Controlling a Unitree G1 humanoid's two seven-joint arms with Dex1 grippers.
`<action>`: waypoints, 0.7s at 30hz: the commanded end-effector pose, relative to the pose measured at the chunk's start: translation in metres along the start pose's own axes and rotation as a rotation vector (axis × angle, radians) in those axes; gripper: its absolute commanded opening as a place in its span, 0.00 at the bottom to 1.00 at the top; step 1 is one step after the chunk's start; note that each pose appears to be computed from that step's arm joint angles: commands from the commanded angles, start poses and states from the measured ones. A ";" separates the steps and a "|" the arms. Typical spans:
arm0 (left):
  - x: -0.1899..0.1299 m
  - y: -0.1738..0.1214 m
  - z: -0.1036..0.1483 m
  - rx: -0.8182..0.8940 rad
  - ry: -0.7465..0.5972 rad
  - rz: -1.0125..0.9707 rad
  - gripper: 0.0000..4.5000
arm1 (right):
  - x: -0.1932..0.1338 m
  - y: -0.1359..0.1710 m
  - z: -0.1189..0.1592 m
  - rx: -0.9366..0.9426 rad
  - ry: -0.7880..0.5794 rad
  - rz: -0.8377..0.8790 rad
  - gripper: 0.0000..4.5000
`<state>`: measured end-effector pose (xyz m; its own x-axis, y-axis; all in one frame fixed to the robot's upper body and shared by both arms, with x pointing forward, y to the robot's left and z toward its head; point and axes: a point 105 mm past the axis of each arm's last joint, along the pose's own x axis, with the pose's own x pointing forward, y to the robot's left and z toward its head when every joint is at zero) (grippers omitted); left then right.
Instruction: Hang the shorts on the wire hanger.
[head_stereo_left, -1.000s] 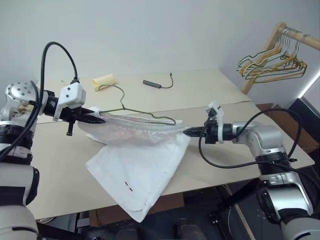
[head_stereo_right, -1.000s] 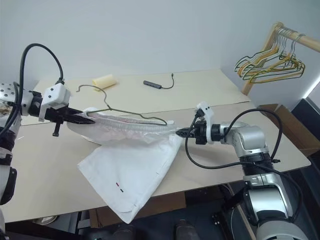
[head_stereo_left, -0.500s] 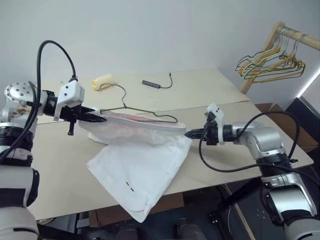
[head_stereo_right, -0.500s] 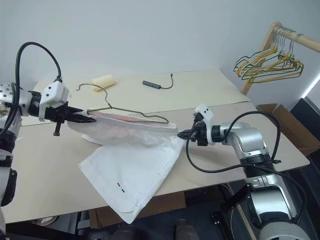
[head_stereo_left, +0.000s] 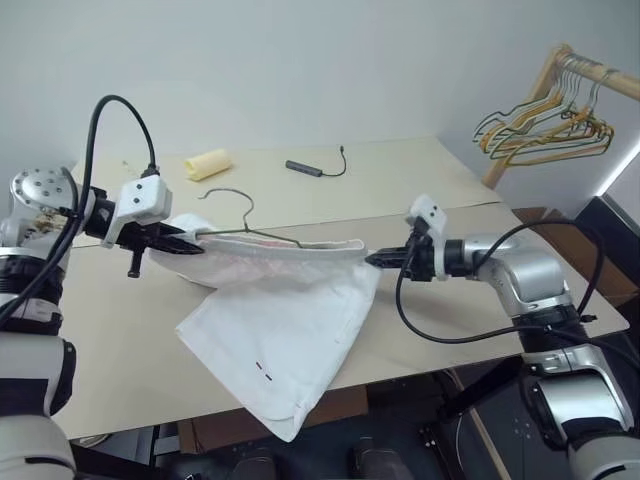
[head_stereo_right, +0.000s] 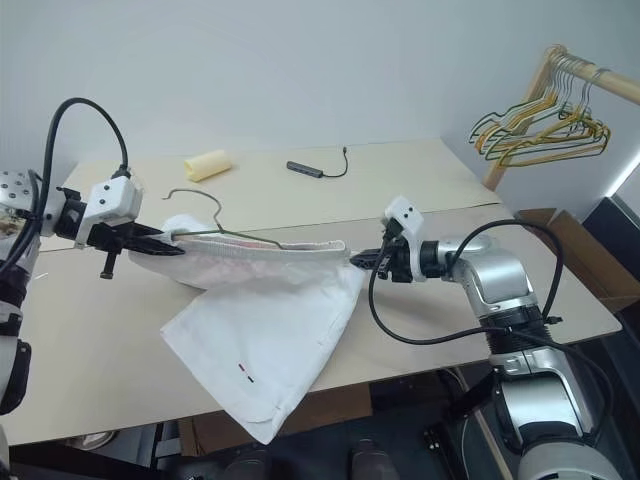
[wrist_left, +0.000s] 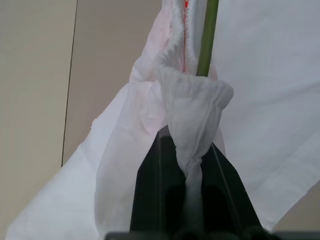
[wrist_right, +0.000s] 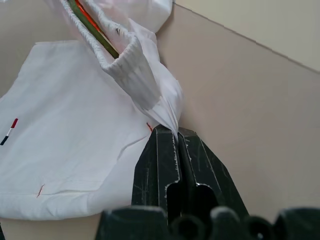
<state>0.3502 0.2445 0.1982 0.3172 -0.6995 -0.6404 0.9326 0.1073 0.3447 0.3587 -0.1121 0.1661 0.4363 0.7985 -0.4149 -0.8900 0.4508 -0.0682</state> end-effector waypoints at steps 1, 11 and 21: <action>-0.007 0.013 0.020 0.077 -0.020 0.069 0.00 | -0.003 0.013 0.047 -0.227 0.006 -0.005 0.01; -0.003 0.017 0.024 0.107 -0.004 0.083 0.00 | 0.007 0.040 0.091 -0.398 0.117 0.048 0.01; -0.006 0.010 0.032 0.101 -0.092 0.068 0.00 | 0.024 0.033 0.088 -0.477 0.102 0.004 0.01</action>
<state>0.3546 0.2294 0.2146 0.3435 -0.7377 -0.5812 0.9060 0.0974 0.4119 0.3480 -0.0431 0.2192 0.3958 0.7374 -0.5474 -0.8987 0.1882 -0.3962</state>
